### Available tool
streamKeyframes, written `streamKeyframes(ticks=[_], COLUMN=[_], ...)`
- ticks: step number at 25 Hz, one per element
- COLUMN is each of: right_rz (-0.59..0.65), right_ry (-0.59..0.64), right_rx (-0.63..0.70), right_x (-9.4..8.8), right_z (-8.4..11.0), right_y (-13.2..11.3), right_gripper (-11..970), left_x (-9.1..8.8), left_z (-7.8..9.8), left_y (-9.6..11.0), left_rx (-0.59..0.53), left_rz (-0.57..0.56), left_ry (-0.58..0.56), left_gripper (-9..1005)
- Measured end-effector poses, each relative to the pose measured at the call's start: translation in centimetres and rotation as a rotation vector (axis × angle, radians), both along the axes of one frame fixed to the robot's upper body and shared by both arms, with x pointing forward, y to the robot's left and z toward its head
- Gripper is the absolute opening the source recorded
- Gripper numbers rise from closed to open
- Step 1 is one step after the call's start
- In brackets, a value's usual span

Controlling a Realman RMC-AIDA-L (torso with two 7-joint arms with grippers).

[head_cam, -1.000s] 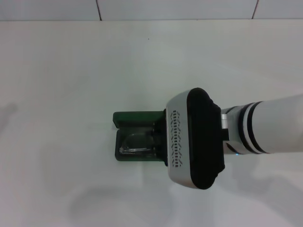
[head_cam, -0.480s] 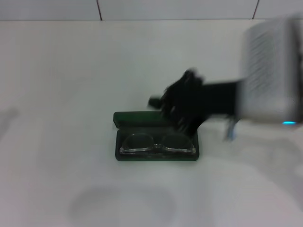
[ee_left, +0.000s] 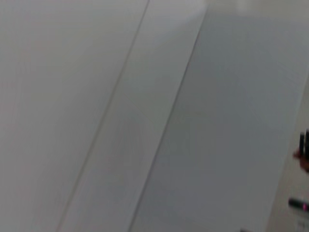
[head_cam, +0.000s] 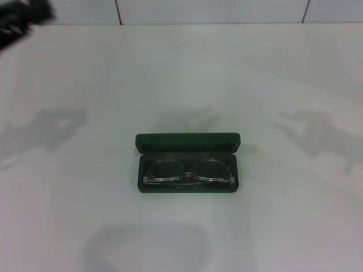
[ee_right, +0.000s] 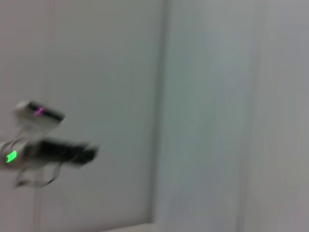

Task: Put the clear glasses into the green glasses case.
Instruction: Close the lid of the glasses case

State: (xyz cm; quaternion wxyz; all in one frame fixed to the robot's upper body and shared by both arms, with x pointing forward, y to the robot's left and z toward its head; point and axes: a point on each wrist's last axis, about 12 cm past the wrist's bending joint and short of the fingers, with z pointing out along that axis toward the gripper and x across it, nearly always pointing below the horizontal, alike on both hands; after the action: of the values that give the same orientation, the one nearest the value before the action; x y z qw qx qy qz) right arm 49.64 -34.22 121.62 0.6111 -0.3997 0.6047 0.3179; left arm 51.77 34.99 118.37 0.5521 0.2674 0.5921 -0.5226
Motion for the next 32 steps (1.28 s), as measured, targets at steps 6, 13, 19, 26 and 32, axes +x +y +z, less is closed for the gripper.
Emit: streamKeyframes(ticks=[6, 13, 19, 26, 32], right_rz=[-0.18, -0.33, -0.368, -0.351, -0.34], right_ry=[-0.049, -0.046, -0.006, 0.011, 0.008], right_rx=[0.194, 0.359, 0.361, 0.35, 0.344], right_x=[-3.4, -6.6, -6.8, -5.4, -4.5], right_z=[-3.8, -6.7, -8.1, -8.6, -8.9], right_y=[-5.6, -8.3, -8.4, -7.6, -7.0], right_gripper=[290, 549, 670, 795, 794], left_x=[3.6, 6.2, 6.7, 6.6, 6.7], left_z=[-1.6, -4.8, -6.8, -8.0, -8.5], left_y=[-5.4, -11.8, -14.5, -15.6, -15.5], left_rx=[0.176, 0.39, 0.487, 0.526, 0.533], left_rz=[-0.085, -0.17, -0.206, -0.219, -0.191], left_ry=[0.141, 0.228, 0.254, 0.285, 0.299], left_gripper=[240, 306, 290, 289, 287])
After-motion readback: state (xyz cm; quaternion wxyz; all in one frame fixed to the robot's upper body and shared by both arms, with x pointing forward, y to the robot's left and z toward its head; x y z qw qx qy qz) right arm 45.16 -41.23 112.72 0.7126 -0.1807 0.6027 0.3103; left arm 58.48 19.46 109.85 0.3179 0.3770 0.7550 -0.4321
